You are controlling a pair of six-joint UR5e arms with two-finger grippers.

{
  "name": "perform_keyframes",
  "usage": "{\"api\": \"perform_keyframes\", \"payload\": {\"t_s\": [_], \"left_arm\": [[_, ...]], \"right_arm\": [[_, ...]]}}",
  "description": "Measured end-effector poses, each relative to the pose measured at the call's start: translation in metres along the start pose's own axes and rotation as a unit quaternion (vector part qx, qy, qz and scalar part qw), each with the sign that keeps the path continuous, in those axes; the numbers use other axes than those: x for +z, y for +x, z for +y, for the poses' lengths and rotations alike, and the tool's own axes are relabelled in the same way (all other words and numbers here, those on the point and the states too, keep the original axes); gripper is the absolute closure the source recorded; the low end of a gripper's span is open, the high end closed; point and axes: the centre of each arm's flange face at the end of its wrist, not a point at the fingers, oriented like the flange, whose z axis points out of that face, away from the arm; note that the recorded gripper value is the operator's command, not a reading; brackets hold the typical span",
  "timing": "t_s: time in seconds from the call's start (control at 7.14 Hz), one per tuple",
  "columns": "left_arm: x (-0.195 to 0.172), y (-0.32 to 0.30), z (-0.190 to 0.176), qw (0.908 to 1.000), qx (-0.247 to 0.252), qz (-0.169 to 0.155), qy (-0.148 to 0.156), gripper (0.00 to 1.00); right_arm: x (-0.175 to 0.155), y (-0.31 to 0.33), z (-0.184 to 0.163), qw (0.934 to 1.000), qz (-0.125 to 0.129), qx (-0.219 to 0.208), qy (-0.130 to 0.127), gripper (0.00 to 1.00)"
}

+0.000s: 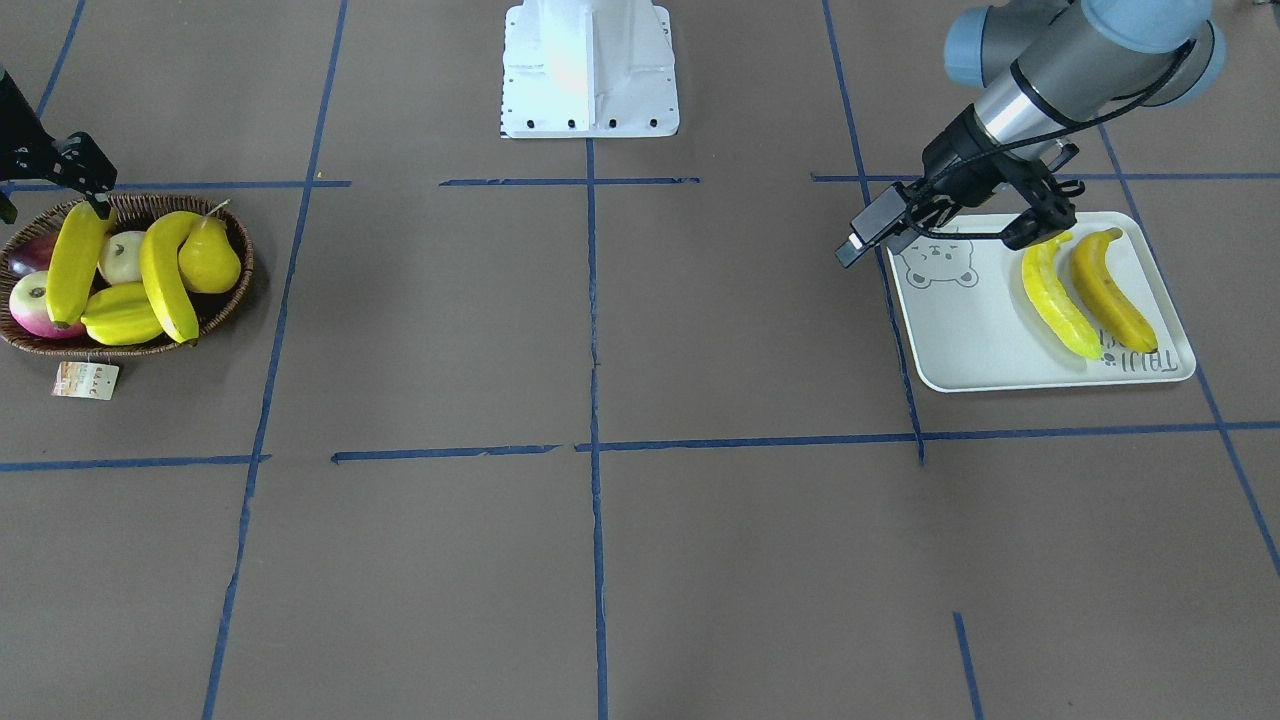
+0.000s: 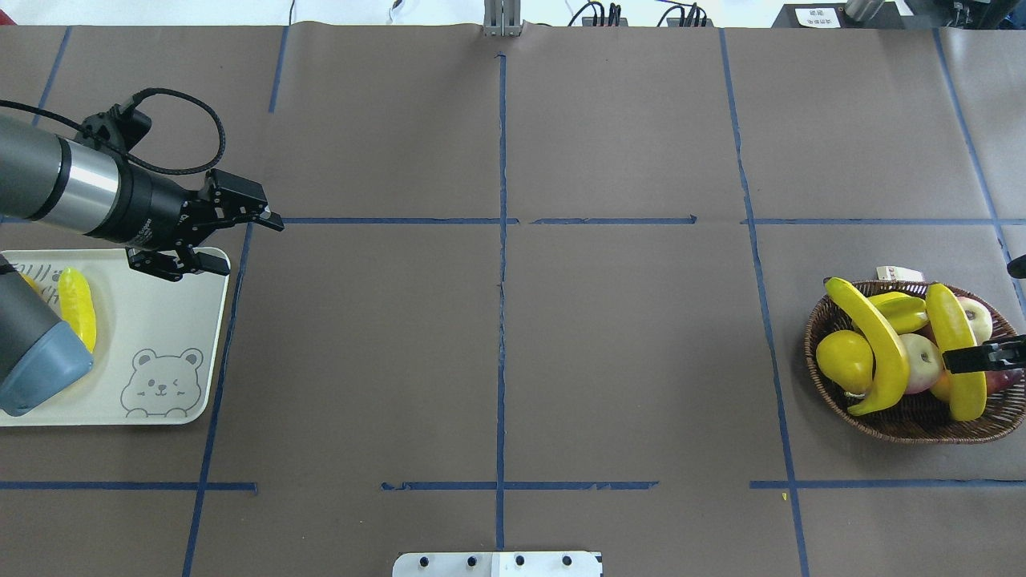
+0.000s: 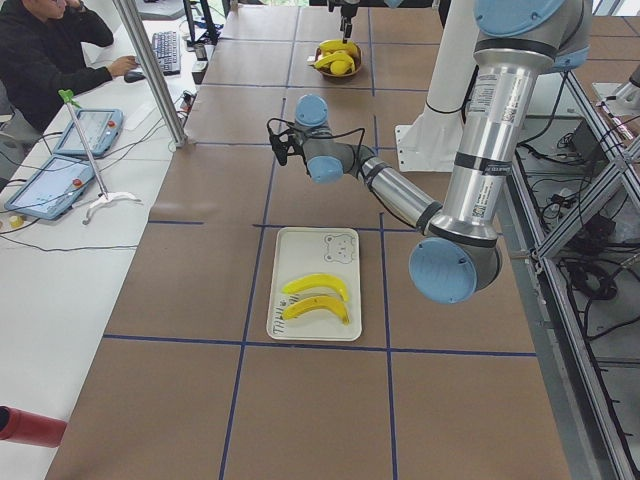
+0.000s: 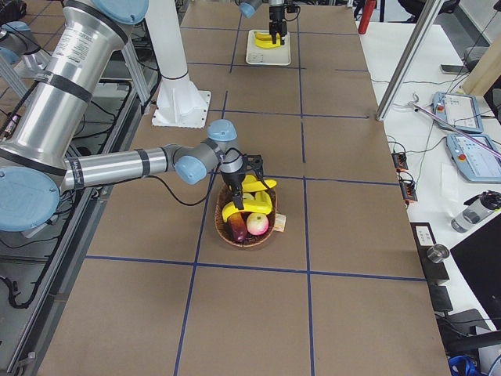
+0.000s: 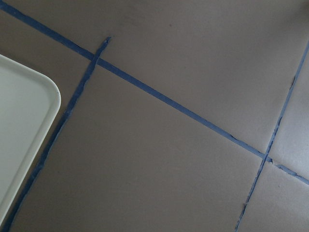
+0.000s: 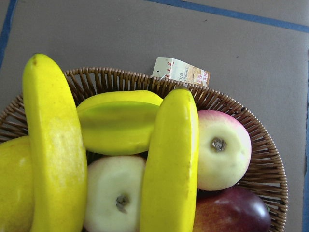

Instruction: Transfer all bananas from basket to plate

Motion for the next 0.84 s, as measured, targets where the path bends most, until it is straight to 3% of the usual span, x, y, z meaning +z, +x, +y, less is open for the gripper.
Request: {"api": "perform_keyframes", "payload": {"t_s": [0.7,0.84], "left_arm": [[0.001,0.004,0.002,1.0000,0.001,0.002,0.000,0.01],[0.002,0.004,0.002,1.0000,0.001,0.002,-0.001,0.01]], "right_arm": [[0.024,-0.002,-0.001,0.9991,-0.014,0.007,-0.040,0.03],[0.028,-0.001,-0.002,0.9990,-0.013,0.008,-0.042,0.29]]}}
